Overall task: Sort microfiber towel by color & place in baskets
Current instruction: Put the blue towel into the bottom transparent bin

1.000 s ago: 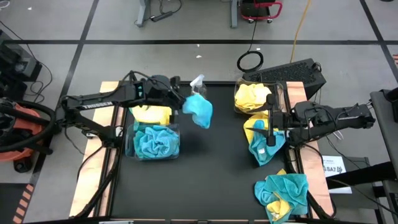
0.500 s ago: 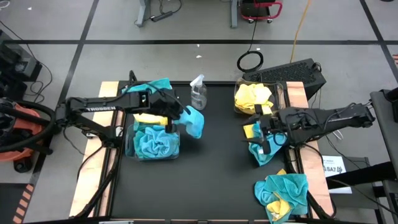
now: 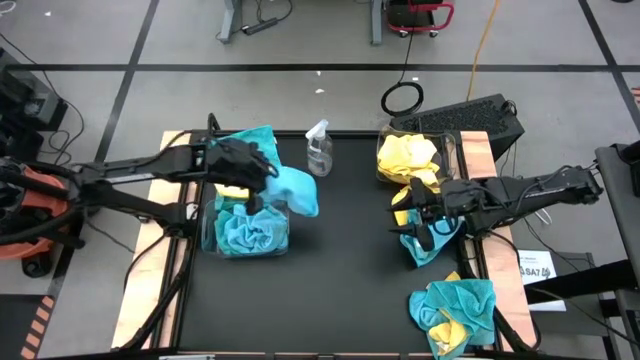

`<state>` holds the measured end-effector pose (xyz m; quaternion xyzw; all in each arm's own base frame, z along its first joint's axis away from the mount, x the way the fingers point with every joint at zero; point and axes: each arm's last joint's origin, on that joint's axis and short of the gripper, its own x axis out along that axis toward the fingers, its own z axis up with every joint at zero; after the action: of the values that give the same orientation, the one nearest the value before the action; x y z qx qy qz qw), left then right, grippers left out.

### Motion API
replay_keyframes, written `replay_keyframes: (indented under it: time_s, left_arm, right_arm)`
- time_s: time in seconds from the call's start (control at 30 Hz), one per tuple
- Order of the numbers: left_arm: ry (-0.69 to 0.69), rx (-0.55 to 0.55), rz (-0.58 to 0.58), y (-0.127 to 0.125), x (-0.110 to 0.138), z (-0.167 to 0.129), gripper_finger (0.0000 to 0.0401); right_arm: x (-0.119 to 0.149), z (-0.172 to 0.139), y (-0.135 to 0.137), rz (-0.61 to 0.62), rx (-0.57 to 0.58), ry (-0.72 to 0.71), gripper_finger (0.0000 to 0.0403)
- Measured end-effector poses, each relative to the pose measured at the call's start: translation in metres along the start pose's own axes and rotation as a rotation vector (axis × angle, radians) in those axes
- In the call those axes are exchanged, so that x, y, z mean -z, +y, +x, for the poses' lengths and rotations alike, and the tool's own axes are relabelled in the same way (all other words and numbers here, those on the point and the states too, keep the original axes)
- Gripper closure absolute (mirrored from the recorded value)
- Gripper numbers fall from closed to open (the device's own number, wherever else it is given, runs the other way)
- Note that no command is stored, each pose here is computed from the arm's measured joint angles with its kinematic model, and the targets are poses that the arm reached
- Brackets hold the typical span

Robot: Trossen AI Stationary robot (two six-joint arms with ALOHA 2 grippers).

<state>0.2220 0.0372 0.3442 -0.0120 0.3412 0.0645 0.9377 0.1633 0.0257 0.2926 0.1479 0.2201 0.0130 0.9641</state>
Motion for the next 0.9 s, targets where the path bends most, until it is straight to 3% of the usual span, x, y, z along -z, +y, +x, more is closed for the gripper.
replay_keyframes:
  time_s: [0.17, 0.33, 0.53, 0.9]
  left_arm:
    - [0.140, 0.026, -0.097, -0.008, 0.022, -0.027, 0.0389]
    - [0.260, 0.047, -0.159, -0.020, 0.036, -0.033, 0.0389]
    - [0.387, 0.038, -0.215, -0.036, 0.064, -0.011, 0.0389]
    - [0.619, -0.083, -0.307, -0.045, 0.133, 0.023, 0.0387]
  right_arm:
    - [-0.004, 0.000, 0.000, -0.016, 0.026, -0.053, 0.0122]
    - [-0.010, 0.003, 0.002, -0.058, 0.016, -0.110, 0.0122]
    - [-0.008, 0.012, 0.002, -0.029, 0.016, -0.078, 0.0122]
    - [-0.007, 0.021, 0.003, 0.020, 0.003, -0.055, 0.0122]
